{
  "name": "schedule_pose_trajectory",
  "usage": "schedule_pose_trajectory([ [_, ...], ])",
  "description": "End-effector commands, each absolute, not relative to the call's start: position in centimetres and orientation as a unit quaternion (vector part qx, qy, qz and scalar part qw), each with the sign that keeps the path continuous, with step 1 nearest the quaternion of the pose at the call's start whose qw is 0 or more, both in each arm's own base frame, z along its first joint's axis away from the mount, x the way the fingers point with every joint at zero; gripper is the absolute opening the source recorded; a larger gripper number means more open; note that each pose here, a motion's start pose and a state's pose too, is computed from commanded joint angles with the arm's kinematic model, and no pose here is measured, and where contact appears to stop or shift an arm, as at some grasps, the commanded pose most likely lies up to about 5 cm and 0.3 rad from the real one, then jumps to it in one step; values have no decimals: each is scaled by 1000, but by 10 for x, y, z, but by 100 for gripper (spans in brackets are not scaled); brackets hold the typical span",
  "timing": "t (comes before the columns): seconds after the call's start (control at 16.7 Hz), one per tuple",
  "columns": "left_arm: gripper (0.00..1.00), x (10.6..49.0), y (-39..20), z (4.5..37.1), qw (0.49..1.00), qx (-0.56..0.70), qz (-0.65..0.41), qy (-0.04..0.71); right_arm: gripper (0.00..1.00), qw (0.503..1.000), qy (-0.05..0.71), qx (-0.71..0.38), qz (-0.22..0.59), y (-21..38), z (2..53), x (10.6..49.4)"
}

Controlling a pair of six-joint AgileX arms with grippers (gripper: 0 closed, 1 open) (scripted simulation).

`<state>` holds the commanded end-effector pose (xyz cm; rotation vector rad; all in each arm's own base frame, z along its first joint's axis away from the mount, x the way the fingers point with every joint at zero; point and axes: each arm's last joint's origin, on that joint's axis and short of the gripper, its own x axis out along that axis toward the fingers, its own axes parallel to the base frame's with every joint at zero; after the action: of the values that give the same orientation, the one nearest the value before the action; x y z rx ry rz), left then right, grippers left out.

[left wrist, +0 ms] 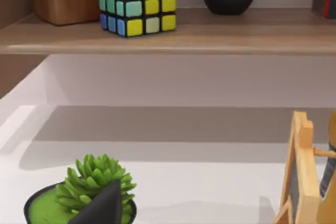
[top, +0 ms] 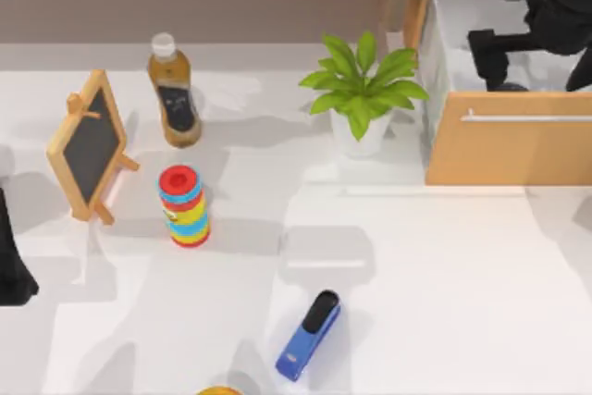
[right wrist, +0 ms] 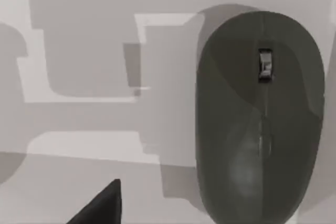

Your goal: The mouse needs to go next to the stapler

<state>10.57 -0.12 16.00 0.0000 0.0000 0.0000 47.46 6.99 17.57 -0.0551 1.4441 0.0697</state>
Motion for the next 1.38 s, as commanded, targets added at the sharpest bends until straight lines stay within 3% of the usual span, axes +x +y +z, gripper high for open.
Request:
schedule_pose_trajectory([
  [1.38,100,106,-1,160,1000,0,0,0,100,744,667,-25,30,70,146,482],
])
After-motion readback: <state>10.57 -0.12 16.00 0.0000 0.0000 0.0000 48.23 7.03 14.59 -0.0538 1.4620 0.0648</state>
